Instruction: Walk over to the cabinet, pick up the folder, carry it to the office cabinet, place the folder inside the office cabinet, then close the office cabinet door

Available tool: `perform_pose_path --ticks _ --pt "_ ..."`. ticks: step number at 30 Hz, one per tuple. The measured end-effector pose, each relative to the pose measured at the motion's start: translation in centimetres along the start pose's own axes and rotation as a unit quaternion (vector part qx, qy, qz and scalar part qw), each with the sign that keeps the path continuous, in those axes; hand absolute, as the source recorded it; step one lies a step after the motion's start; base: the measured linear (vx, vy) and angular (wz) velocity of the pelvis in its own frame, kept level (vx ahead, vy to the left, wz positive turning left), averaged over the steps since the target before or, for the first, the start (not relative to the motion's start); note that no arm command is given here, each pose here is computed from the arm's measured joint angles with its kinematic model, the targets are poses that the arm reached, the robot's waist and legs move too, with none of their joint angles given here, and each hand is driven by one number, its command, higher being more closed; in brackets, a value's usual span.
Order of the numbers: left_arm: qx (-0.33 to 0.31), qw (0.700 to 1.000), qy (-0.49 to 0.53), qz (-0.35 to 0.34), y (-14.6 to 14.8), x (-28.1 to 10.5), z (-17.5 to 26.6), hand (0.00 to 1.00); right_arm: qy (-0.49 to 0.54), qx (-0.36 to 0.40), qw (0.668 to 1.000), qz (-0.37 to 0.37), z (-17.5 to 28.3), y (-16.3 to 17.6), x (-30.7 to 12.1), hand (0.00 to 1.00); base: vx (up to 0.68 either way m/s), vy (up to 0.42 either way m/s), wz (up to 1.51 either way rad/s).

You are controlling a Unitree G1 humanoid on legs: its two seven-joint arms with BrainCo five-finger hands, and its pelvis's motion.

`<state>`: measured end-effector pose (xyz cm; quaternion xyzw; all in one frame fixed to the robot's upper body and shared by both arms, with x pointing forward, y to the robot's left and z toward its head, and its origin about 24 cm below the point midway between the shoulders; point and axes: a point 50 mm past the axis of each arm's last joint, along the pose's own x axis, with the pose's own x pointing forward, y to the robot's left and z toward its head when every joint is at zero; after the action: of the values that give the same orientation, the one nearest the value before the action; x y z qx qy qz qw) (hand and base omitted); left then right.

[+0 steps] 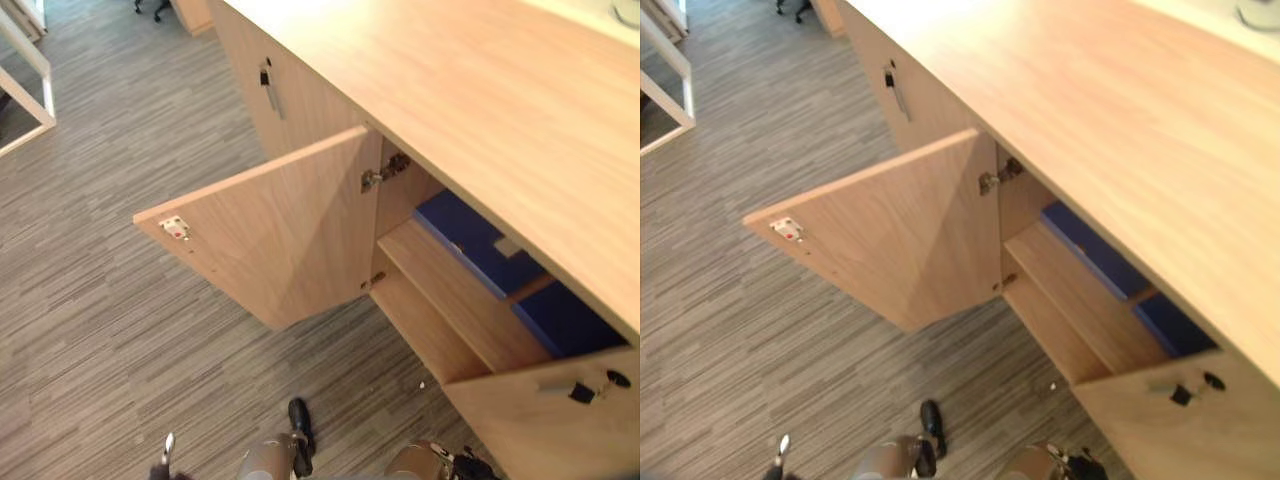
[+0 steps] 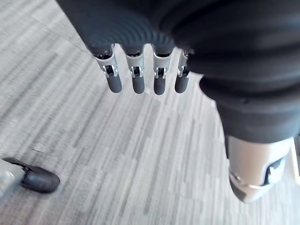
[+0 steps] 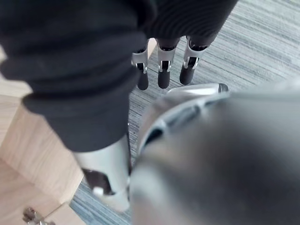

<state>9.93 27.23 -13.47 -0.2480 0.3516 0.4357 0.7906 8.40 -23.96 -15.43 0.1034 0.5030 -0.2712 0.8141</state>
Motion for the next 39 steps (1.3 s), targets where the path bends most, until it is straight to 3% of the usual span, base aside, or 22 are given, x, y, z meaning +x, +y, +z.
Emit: perform_pose_path --ticks 6,13,19,26,31,34,39 --pt "0.081 0.983 -0.131 -0.100 -5.7 -0.4 6.1 0.00 0.041 0.063 0.997 -0.022 -3.4 -0.4 -0.7 0.00 0.00 0.049 0.14" --pt "0.134 0.967 -0.168 -0.140 -6.9 -1.1 7.5 0.00 0.080 0.061 0.995 -0.018 -5.5 -0.7 -1.2 0.00 0.08 -0.058 -0.11" --pt "0.178 0.952 -0.193 -0.155 -7.8 -1.0 9.5 0.00 0.085 0.056 0.995 -0.020 -5.6 -1.3 -1.2 0.00 0.02 -0.124 -0.24" --pt "0.253 0.925 -0.247 -0.138 -9.5 -0.2 16.5 0.00 0.098 0.046 0.994 -0.013 -6.2 -1.2 -1.3 0.00 -0.05 -0.062 -0.17" --pt "0.320 0.888 -0.307 -0.122 -12.9 -1.5 23.4 0.00 0.105 0.045 0.993 -0.013 -6.5 -1.3 -1.3 0.00 -0.11 -0.037 -0.06" --pt "0.322 0.878 -0.334 -0.120 -14.7 -2.7 26.1 0.00 0.116 0.045 0.992 -0.015 -7.0 -1.5 -1.5 0.00 -0.12 -0.026 -0.04" --pt "0.307 0.880 -0.342 -0.120 -15.0 -3.3 27.5 0.00 0.132 0.054 0.990 -0.020 -8.2 -2.2 -2.0 0.00 -0.05 -0.006 -0.07"
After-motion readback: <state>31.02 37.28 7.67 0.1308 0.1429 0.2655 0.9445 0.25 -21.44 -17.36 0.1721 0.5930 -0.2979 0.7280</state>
